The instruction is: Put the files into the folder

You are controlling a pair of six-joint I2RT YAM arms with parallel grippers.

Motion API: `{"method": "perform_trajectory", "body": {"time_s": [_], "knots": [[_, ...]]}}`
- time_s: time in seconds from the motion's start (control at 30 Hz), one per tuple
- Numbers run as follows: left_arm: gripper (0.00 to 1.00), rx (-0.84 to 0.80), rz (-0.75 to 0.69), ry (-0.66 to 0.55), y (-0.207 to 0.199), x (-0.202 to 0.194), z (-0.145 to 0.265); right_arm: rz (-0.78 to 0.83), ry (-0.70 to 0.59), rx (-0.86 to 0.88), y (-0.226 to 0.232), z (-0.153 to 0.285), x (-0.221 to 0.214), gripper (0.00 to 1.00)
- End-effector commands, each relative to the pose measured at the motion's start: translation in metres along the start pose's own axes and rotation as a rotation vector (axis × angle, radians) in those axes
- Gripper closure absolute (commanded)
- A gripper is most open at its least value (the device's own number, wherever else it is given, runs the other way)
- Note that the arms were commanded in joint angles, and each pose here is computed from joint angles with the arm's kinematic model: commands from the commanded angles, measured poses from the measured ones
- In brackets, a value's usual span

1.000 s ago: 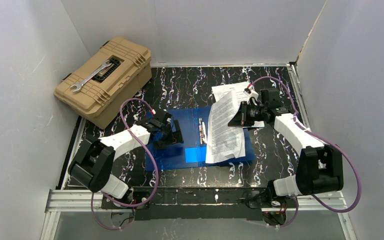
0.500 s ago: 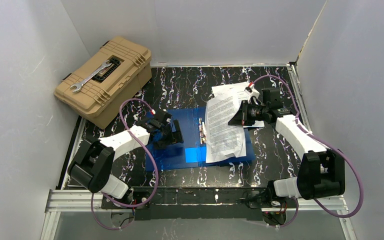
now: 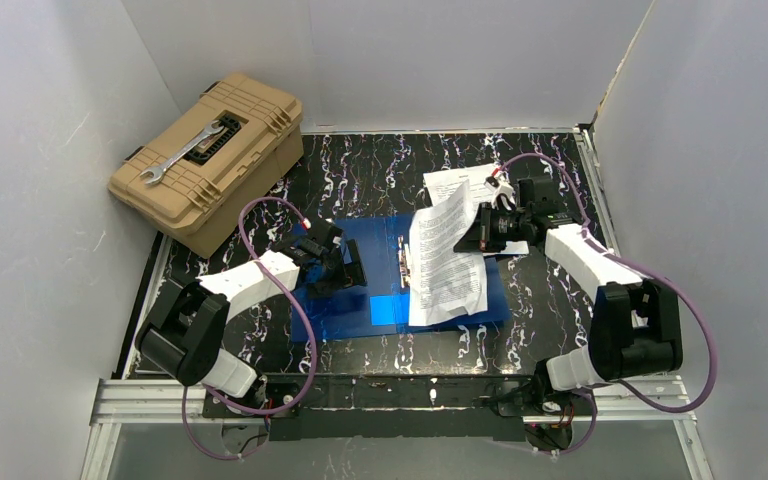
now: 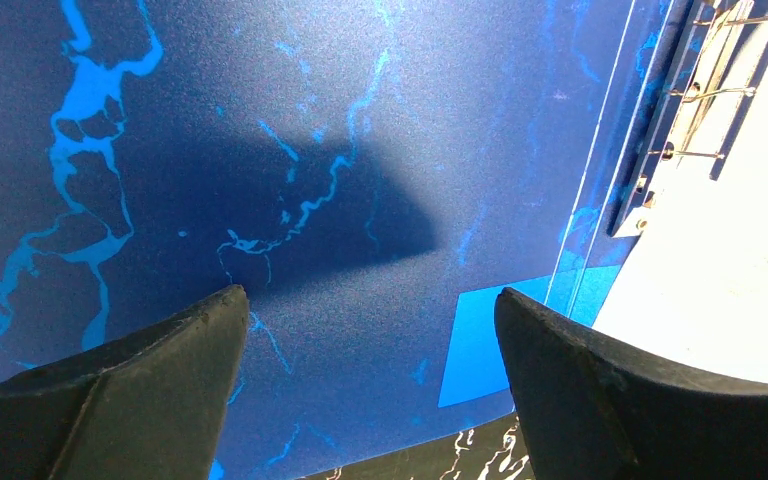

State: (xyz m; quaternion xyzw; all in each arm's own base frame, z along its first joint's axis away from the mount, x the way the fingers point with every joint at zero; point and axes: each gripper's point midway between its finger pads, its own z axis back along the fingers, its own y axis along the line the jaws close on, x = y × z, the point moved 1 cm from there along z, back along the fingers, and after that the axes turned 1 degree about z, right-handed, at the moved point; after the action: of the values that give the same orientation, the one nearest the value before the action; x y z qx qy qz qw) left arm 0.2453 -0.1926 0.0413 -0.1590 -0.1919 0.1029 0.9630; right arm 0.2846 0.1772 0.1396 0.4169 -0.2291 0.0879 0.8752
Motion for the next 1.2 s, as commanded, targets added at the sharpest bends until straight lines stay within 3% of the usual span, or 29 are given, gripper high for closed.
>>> {"method": "perform_trajectory", "body": {"time_s": [0.0, 0.53, 0.97, 1.17], "knots": [[0.08, 0.032, -0.009, 0.006, 0.012, -0.004, 0.002, 0.051, -0.010, 0.039, 0.002, -0.004, 0.011, 0.99], [0.09, 0.025, -0.016, 0.009, 0.010, -0.004, 0.001, 0.132, -0.003, 0.008, 0.001, 0.001, 0.017, 0.99], [0.10, 0.023, -0.022, 0.007, 0.011, -0.005, 0.002, 0.158, -0.050, 0.128, 0.034, 0.013, 0.025, 0.99], [0.10, 0.021, -0.025, 0.005, 0.011, -0.005, 0.002, 0.126, -0.029, 0.113, 0.024, 0.005, 0.021, 0.99]]}}
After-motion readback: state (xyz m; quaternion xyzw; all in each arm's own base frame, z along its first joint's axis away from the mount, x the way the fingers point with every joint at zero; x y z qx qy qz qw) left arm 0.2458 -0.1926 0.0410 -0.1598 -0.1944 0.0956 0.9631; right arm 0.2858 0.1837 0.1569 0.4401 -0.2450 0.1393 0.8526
